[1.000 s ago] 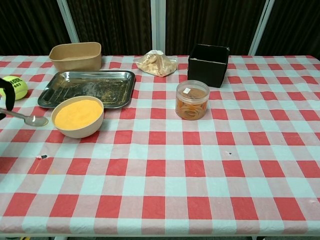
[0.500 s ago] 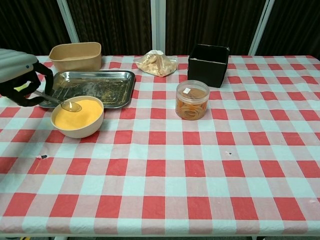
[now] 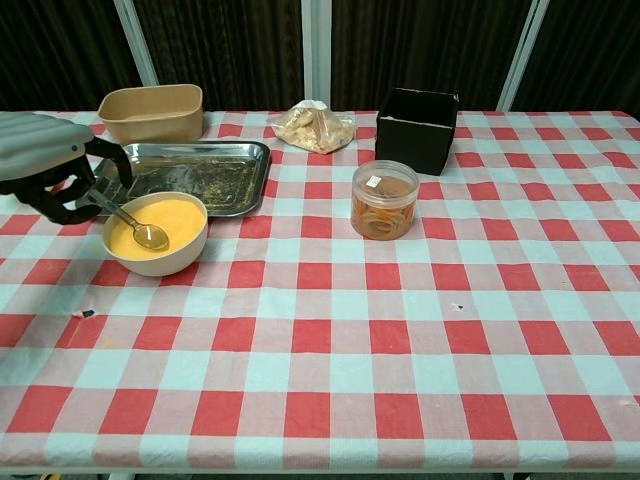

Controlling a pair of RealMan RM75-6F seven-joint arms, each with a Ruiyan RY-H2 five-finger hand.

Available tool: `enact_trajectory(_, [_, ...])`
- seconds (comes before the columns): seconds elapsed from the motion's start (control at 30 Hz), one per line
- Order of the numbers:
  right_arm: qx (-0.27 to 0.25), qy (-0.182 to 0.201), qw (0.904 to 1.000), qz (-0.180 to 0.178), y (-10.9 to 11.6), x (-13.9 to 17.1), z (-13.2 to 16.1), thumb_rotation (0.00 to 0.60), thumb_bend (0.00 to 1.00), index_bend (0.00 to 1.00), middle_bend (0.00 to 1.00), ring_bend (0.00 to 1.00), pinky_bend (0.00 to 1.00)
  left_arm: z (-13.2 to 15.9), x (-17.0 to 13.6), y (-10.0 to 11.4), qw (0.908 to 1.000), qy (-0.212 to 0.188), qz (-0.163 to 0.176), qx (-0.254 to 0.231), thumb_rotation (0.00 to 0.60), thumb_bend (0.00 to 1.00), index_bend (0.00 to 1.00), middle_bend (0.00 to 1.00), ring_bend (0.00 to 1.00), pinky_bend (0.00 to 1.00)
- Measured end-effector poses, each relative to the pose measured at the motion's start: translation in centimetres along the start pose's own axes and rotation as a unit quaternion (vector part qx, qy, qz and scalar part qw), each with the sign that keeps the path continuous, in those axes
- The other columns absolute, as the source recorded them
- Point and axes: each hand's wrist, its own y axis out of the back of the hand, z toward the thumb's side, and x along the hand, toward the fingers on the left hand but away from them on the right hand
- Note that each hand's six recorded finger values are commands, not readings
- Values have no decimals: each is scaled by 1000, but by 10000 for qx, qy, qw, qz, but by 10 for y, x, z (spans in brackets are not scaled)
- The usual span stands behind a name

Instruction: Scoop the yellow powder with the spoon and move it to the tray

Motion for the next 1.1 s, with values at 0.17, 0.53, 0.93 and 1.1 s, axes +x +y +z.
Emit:
enact_trajectory(0.17, [13,-3,10000,-45,3,1,-1,600,239,0,66,0,0,-1,4,3,9999,-85,-75,129,600,408,492,903,928,1000])
enact_trajectory(0.53, [18,-35,10000,-75,4,4,-1,600,239,0,66,0,0,5,17,1,9974,-370,-439,440,600,410,508,903,928,1000])
enact_trajectory(0.93, [27,-60,10000,-66,4,5,-3,600,239,0,66,0,0,-1,20,4,9973,-284,-451,499,600,406,533,904,928,1000])
enact_trajectory(1.1, [22,-64,10000,-69,4,4,-3,600,239,0,66,0,0,-4,23,3,9974,-241,-465,488,600,353,535,906,928,1000])
